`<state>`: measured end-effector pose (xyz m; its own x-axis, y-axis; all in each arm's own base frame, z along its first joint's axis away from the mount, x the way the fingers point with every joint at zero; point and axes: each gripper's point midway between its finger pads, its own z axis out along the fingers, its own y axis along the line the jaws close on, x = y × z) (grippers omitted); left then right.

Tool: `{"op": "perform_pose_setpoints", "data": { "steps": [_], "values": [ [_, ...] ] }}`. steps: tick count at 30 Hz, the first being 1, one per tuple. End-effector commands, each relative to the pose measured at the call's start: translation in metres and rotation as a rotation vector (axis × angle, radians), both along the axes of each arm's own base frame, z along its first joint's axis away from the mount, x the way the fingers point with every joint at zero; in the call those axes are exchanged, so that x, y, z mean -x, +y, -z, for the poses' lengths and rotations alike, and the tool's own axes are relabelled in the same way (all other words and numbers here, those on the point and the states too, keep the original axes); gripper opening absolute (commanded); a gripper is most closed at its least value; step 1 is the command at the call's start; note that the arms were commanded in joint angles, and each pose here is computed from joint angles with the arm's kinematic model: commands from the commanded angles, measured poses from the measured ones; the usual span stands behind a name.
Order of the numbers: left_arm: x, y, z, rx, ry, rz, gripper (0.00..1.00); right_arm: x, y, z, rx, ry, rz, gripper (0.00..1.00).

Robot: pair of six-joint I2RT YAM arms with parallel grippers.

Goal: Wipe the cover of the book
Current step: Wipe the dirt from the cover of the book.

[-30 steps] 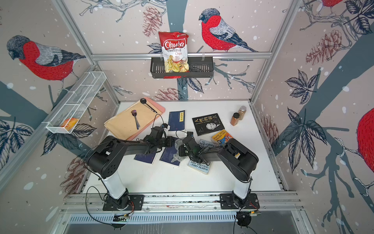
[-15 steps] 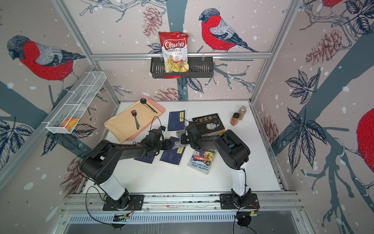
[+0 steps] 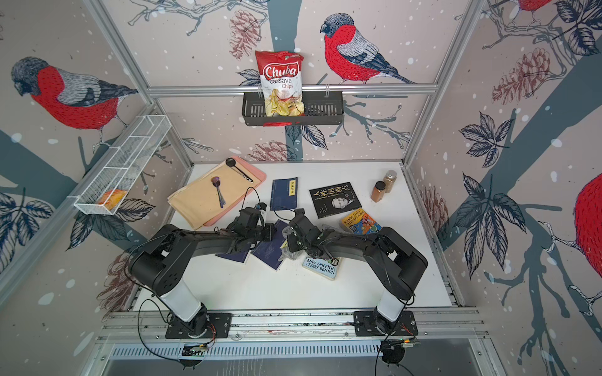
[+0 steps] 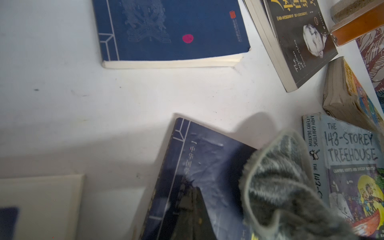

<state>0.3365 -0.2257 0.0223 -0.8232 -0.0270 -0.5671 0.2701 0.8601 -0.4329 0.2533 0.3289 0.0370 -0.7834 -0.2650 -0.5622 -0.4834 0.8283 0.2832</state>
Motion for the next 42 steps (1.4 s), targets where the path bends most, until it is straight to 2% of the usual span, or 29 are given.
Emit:
{"op": "perform_pose_setpoints", "data": {
  "steps": [1,5,10,15,19,24,32,35,42],
  "values": [
    [0.033,0.026,0.04,-0.139,0.174,-0.014,0.0,0.013,-0.014,0.026,0.015,0.106,0.054,0.0],
    [0.033,0.026,0.04,-0.14,0.173,-0.012,0.0,0.007,-0.025,0.051,0.027,0.15,0.1,0.0],
    [0.035,0.026,0.04,-0.138,0.178,-0.008,0.0,-0.028,-0.033,0.064,0.014,0.158,0.15,0.0],
    [0.039,0.026,0.039,-0.131,0.183,-0.004,0.0,-0.063,-0.039,0.065,0.042,0.126,0.176,0.0],
    [0.041,0.026,0.04,-0.13,0.187,0.001,0.0,-0.075,-0.038,0.052,0.067,0.074,0.159,0.0],
    [0.037,0.022,0.032,-0.114,0.169,0.008,0.0,-0.076,-0.032,0.015,0.069,-0.028,0.117,0.0],
    [0.008,0.015,-0.008,-0.116,0.073,-0.001,0.0,-0.069,0.001,-0.061,-0.008,-0.18,0.04,0.0],
    [-0.002,0.019,-0.018,-0.118,0.046,-0.03,0.0,-0.063,0.018,-0.068,-0.043,-0.184,0.003,0.0],
    [-0.018,0.041,-0.017,-0.112,0.037,-0.099,0.0,-0.044,0.05,-0.042,-0.057,-0.12,-0.05,0.0]
  ]
}}
